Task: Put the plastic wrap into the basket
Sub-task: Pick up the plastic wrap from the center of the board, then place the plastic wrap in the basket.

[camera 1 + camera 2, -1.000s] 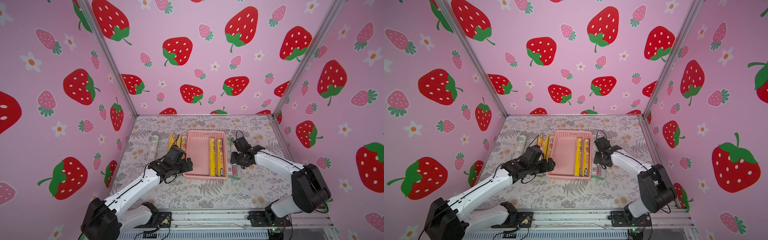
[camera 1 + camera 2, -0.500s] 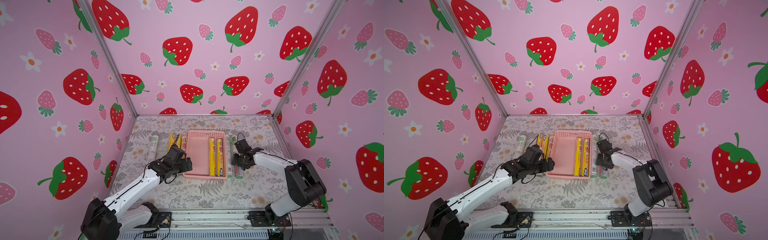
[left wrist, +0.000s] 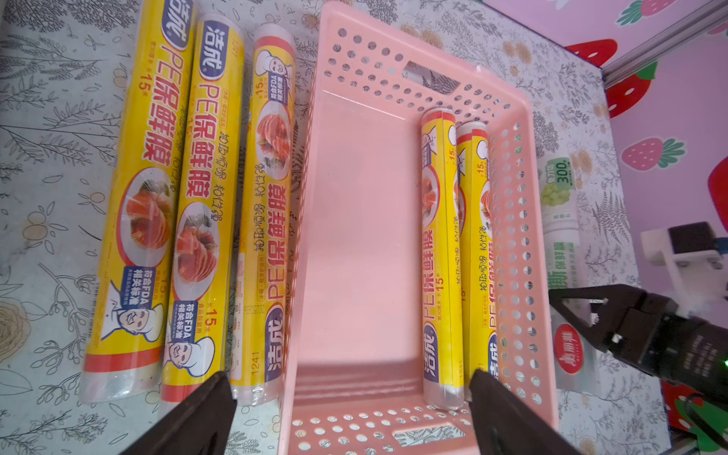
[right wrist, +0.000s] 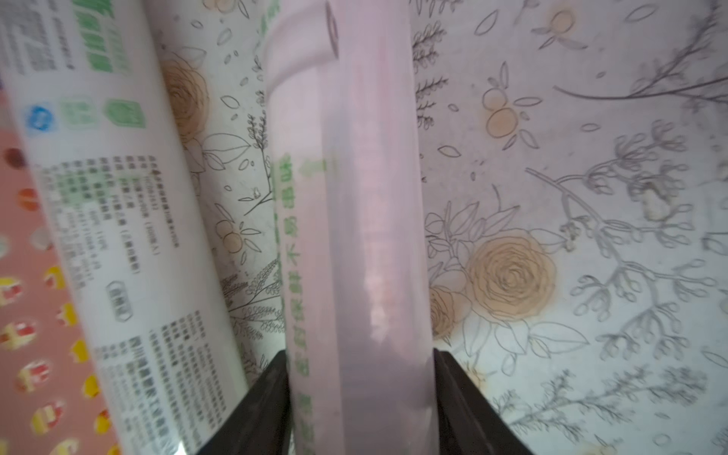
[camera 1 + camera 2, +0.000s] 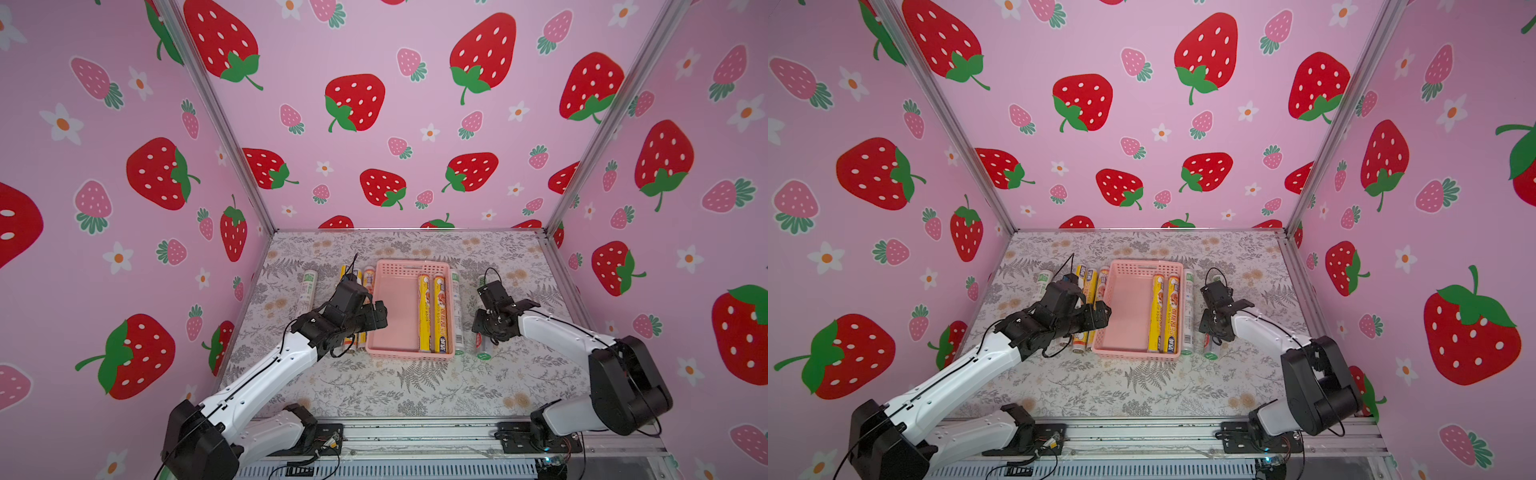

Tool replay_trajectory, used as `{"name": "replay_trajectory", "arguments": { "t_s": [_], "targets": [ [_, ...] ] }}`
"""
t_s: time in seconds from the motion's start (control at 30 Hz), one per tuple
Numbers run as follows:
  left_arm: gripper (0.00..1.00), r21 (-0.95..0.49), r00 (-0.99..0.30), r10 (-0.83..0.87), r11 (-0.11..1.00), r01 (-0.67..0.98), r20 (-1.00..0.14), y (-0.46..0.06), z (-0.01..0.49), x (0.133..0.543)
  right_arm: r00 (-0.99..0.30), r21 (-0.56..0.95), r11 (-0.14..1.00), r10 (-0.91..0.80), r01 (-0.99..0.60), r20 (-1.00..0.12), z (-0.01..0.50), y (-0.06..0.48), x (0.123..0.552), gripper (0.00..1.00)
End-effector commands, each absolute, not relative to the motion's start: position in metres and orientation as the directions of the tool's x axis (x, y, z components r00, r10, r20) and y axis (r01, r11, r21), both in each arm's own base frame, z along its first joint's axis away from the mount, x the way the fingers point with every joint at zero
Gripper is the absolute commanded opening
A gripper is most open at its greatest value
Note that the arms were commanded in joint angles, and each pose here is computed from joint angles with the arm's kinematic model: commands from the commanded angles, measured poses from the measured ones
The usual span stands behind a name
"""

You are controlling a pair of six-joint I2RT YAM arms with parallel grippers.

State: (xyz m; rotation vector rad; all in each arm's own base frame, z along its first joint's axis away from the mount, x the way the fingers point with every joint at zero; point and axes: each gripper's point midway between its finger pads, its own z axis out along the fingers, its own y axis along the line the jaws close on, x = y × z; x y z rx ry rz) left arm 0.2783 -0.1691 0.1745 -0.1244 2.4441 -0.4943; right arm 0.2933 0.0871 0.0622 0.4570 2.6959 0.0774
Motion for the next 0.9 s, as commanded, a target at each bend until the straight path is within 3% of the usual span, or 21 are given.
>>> {"name": "replay_trajectory", "arguments": {
  "t_s": [0.0,0.37,0.7,0.87],
  "targets": [
    [0.98,-0.403,-0.783,-0.192,0.912,0.081,-0.592,-0.177,0.198,0.280,-0.825,0.132,0.945,0.325,0.298,-0.462,0.108,0.079,0.297,0.30],
    [0.98,-0.500,-0.760,-0.208,0.848,0.173,-0.616,-0.192,0.239,0.270,-0.790,0.352,0.921,0.340,0.169,-0.510,0.213,0.122,0.297,0.28],
    [0.98,-0.508,-0.763,-0.238,0.851,0.136,-0.602,-0.190,0.219,0.272,-0.878,0.486,0.874,0.253,0.027,-0.406,0.204,0.246,0.301,0.28],
    [0.99,-0.483,-0.771,-0.247,0.871,0.088,-0.586,-0.176,0.199,0.264,-0.905,0.484,0.874,0.235,0.036,-0.356,0.183,0.277,0.301,0.27]
  ]
}}
